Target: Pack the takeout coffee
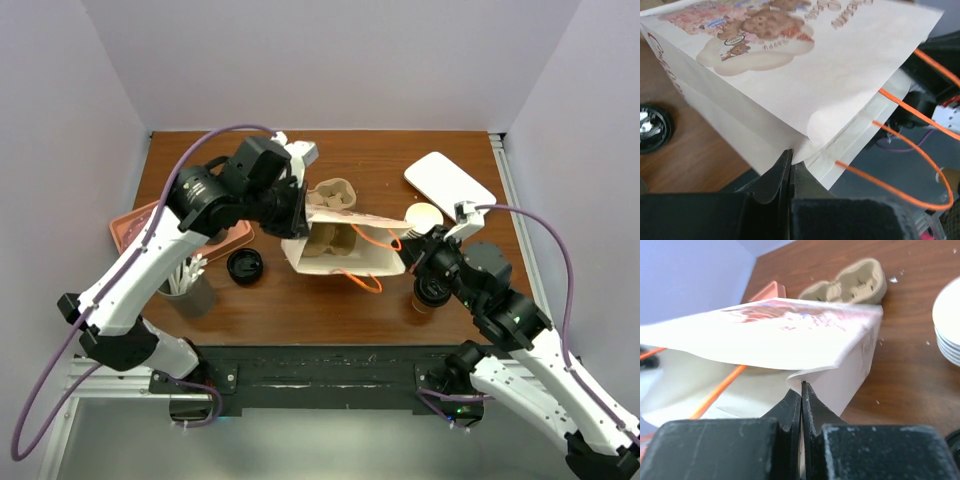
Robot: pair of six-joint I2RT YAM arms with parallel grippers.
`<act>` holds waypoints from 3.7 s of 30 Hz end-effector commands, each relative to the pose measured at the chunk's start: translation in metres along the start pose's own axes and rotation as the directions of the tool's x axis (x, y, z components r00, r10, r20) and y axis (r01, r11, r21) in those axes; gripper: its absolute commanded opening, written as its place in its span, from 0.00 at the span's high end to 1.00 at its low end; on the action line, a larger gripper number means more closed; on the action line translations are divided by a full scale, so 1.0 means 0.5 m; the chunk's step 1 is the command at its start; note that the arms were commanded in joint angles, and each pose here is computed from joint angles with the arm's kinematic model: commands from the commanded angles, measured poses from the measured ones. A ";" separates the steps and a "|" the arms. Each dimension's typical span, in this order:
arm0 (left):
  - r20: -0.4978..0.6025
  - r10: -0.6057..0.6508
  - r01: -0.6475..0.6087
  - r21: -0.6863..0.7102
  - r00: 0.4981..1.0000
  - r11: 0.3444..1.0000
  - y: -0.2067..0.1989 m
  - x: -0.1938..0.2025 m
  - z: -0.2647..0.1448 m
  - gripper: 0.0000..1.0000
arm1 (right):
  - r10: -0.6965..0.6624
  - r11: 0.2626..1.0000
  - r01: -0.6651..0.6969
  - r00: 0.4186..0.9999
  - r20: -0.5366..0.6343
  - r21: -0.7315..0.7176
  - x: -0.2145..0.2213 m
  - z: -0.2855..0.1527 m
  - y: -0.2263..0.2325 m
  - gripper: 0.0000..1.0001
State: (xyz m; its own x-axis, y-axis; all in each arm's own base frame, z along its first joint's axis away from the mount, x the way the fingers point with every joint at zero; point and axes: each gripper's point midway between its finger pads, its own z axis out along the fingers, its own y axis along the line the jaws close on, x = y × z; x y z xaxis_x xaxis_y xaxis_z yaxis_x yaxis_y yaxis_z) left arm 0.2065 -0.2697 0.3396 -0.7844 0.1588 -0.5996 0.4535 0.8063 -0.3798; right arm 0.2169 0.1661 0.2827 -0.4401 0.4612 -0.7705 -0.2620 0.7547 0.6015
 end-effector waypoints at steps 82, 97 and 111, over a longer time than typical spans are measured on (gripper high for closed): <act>0.090 -0.092 0.095 -0.032 0.992 0.995 0.047 0.008 -0.027 0.53 | -0.109 0.981 0.136 0.976 -0.186 0.139 0.001 -0.018 -0.018 1.00; 0.161 -0.071 0.089 -0.105 0.984 0.990 0.081 -0.024 0.044 0.37 | -0.121 0.989 0.133 0.981 -0.151 0.069 0.033 -0.041 -0.034 1.00; 0.106 0.021 -0.008 -0.124 0.994 0.992 0.083 -0.036 0.088 0.96 | -0.182 0.982 0.180 0.983 -0.029 -0.060 0.012 -0.030 -0.002 1.00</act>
State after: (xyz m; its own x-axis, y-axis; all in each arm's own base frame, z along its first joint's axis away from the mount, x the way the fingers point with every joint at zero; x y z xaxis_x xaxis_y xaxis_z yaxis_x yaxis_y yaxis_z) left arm 0.2412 -0.2539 0.2803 -0.7934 0.0915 -0.6018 0.3338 0.8921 -0.3044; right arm 0.1900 0.1478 0.2588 -0.5197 0.2919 -0.8029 -0.2735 0.8335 0.4801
